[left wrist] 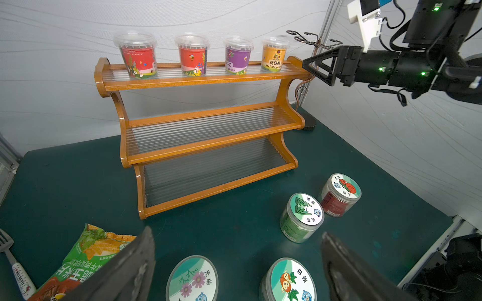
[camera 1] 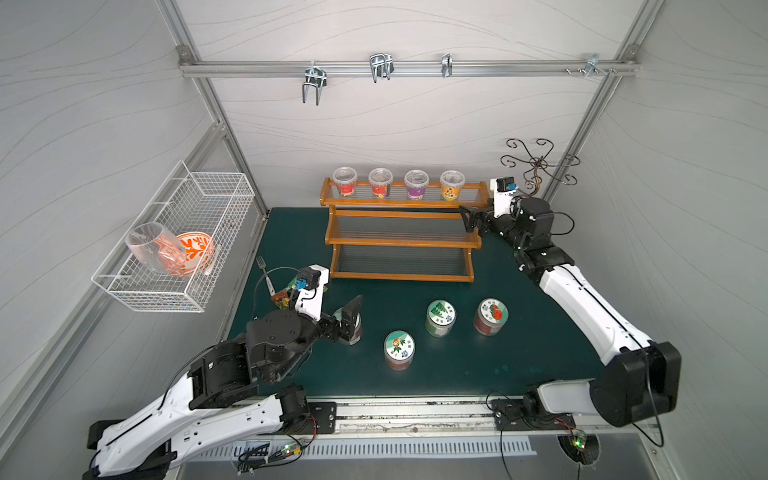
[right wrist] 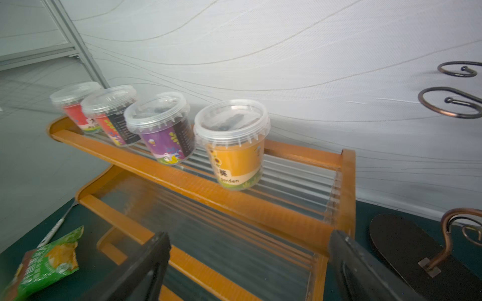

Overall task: Place the seed container on the shelf
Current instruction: Place the seed jar on the shelf, then pick up the seed jar at the center of the board.

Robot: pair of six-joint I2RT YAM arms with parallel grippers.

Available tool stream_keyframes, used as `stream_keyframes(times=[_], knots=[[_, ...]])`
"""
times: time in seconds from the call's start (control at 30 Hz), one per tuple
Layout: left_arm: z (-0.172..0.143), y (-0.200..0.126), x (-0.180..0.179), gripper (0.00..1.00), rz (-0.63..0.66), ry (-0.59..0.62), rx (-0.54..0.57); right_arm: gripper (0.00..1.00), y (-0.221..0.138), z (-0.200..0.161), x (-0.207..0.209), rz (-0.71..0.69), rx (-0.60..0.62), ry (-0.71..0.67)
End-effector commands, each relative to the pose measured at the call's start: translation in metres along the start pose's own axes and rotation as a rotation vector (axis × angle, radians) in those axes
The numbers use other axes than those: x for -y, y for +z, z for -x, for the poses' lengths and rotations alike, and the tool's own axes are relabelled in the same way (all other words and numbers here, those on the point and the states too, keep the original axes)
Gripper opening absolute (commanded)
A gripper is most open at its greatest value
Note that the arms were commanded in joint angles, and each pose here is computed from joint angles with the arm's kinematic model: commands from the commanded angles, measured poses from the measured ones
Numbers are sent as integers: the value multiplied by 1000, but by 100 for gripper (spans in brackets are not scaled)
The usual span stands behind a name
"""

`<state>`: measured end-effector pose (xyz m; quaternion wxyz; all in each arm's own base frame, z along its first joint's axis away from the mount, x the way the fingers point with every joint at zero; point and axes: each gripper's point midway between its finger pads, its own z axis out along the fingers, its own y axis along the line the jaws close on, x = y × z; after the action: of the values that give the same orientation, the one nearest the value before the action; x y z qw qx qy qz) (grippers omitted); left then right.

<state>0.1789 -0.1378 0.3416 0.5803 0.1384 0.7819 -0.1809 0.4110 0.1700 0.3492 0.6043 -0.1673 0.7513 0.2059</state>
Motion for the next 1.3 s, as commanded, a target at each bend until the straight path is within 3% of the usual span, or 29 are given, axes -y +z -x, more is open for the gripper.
stream_keyframes(times=[0.0,0.27,0.57,0.8,1.0,1.27], knots=[[4,1,-4,100,26,-40,11,99,-22,-8,-16,62,-94,93],[-9,-8,-23,100,115,-107,-68,99,-57,-26,-69,193,-237,258],[-29,-34,-62,100,276,-116,-173,99,-64,-81,-181,340,-351,162],[-38,-52,-77,100,311,-115,-233,99,-49,-123,-258,420,-404,53],[-45,-64,-84,100,294,-172,-225,99,-33,-165,-305,427,-427,-36],[-43,-78,-96,100,296,-195,-191,99,-13,-228,-355,456,-547,-129]])
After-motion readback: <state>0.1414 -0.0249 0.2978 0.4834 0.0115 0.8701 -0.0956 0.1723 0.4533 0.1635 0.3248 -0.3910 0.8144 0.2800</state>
